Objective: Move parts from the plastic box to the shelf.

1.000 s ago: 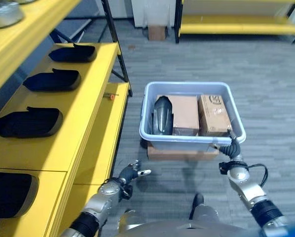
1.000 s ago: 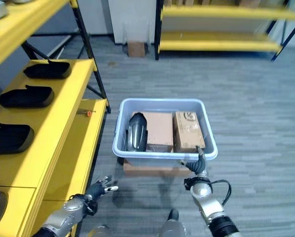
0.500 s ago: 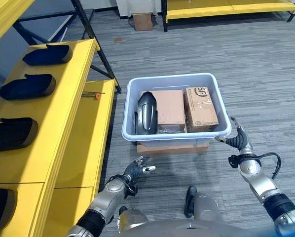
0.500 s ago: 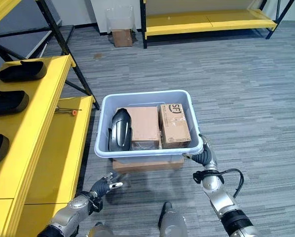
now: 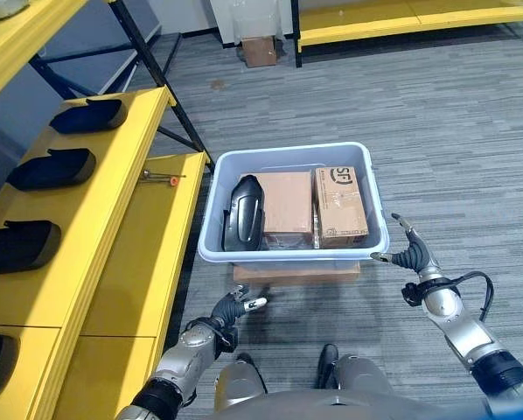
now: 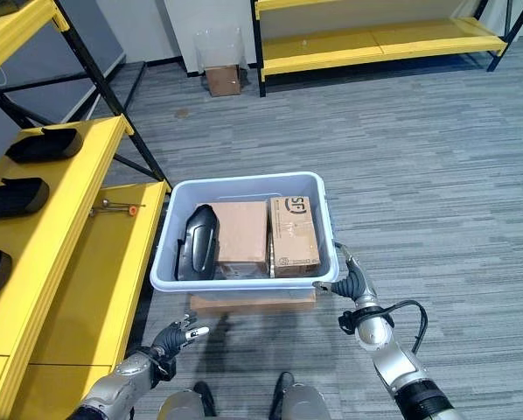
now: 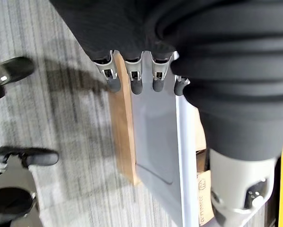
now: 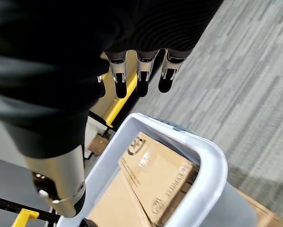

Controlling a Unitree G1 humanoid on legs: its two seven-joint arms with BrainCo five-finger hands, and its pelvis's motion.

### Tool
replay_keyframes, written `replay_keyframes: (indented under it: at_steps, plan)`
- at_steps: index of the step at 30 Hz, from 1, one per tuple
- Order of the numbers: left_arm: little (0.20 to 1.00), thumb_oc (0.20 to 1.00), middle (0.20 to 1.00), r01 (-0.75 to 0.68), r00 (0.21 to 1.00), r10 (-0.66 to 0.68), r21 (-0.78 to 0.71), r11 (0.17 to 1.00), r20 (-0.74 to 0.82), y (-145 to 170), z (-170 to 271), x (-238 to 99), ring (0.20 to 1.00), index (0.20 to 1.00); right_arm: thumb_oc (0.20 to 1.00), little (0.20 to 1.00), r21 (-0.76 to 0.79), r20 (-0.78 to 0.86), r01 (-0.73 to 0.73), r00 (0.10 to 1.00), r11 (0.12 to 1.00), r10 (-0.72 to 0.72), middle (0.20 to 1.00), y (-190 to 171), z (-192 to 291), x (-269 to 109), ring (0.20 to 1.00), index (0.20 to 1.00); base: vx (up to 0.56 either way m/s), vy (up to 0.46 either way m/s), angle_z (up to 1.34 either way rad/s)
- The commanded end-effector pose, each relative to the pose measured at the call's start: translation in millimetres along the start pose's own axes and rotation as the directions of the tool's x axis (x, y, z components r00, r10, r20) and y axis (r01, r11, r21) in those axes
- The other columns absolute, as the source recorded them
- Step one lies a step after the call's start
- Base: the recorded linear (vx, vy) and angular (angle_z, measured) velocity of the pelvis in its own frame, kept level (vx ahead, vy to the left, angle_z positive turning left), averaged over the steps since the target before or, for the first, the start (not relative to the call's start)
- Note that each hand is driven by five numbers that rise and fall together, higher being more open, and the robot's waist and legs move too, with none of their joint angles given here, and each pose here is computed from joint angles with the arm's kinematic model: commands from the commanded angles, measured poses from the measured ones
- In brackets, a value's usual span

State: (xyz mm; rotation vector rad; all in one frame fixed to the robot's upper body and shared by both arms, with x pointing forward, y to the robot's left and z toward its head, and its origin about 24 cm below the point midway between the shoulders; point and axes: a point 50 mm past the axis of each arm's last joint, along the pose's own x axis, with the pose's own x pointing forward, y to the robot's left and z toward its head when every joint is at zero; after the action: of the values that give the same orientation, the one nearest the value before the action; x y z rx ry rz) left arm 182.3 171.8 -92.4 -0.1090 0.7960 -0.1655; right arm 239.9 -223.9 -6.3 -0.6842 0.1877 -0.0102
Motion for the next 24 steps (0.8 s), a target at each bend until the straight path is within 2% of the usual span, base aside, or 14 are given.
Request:
replay_keyframes:
  at_steps: [1, 9, 16, 21, 24]
  plan:
    - [1.000, 1.000, 1.000, 0.010, 0.995, -0.008, -0.018, 1.000, 0.100, 0, 13, -2, 1.000, 1.000, 1.000, 1.000, 0.053, 0.084, -0.009, 0.996, 0.999, 0.004, 1.000, 2, 21, 4, 1.000, 1.000, 0.12, 0.174, -0.20]
    - [1.000, 1.000, 1.000, 0.032, 0.994, -0.036, 0.040, 0.999, 0.105, -4, 14, 2, 1.000, 1.000, 1.000, 1.000, 0.081, 0.066, -0.031, 0.998, 0.996, 0.025, 1.000, 14, 24, 3, 1.000, 1.000, 0.12, 0.193, -0.07]
    - [1.000, 1.000, 1.000, -0.003, 0.983, -0.020, 0.126, 0.992, 0.183, 0, 28, -2, 1.000, 1.000, 1.000, 1.000, 0.142, 0.083, -0.013, 0.997, 0.990, 0.002, 1.000, 15, 30, 2, 1.000, 1.000, 0.11, 0.173, 0.08]
    - [1.000, 1.000, 1.000, -0.031, 0.965, -0.016, 0.178, 0.984, 0.262, 3, 48, -6, 1.000, 1.000, 1.000, 1.000, 0.086, 0.169, -0.052, 0.985, 0.995, 0.037, 1.000, 14, 45, 4, 1.000, 1.000, 0.06, 0.149, -0.06]
    - [1.000, 1.000, 1.000, 0.006, 0.949, -0.082, 0.244, 0.970, 0.305, -3, 67, -8, 1.000, 1.000, 1.000, 1.000, 0.062, 0.257, -0.062, 0.965, 0.996, 0.044, 1.000, 14, 63, 4, 1.000, 1.000, 0.03, 0.156, -0.16]
